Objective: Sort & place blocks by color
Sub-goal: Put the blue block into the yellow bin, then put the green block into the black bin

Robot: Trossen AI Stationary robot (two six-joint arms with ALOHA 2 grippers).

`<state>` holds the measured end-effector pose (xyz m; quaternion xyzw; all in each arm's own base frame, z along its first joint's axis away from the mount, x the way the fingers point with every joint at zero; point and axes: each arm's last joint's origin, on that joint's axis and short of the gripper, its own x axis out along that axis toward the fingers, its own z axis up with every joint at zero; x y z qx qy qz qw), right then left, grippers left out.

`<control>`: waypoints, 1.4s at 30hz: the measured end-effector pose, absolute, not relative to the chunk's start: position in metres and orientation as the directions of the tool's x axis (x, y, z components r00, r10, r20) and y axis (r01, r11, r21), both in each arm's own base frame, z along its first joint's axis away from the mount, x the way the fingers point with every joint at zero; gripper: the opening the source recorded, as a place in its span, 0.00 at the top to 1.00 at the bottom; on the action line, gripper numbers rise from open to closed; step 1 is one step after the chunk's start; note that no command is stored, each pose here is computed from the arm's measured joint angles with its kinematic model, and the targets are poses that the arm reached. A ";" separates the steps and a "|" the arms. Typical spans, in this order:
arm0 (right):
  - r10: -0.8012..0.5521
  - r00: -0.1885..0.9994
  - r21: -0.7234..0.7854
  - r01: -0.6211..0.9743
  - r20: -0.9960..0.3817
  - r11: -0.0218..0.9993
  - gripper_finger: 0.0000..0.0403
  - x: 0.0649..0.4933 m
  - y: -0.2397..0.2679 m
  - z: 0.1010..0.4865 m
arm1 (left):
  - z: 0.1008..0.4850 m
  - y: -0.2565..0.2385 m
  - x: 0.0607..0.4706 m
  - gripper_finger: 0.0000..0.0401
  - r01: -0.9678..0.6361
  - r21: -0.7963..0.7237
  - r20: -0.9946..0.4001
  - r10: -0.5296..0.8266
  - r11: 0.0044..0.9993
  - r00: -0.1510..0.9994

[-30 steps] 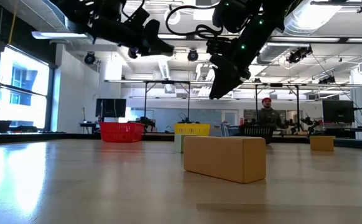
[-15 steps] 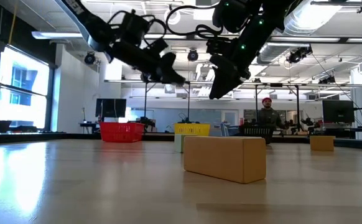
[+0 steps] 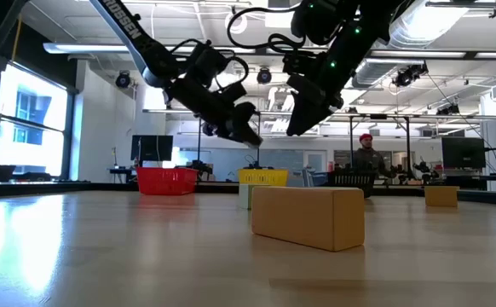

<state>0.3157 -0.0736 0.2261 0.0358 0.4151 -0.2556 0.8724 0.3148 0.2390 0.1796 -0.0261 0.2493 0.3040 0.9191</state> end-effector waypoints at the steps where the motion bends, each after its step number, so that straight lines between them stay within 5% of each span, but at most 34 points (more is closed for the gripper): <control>1: -0.416 0.525 -0.150 0.476 -0.743 0.867 0.52 0.316 -0.074 0.226 | 0.178 0.239 0.315 0.72 -0.572 0.103 -0.484 0.544 0.814 0.686; 14: -0.170 0.593 0.053 0.340 -0.787 0.939 0.52 0.319 -0.054 0.224 | 0.168 0.239 0.307 0.72 -0.567 0.105 -0.588 0.511 0.817 0.627; 31: -0.109 0.609 0.047 0.234 -0.786 0.971 0.52 0.323 -0.006 0.224 | 0.170 0.239 0.309 0.52 -0.557 0.047 -0.570 0.480 0.829 0.667; 42: -0.060 0.591 0.057 0.176 -0.805 0.983 0.52 0.321 0.012 0.222 | 0.214 0.221 0.291 0.52 -0.570 0.037 -0.586 0.479 0.821 0.653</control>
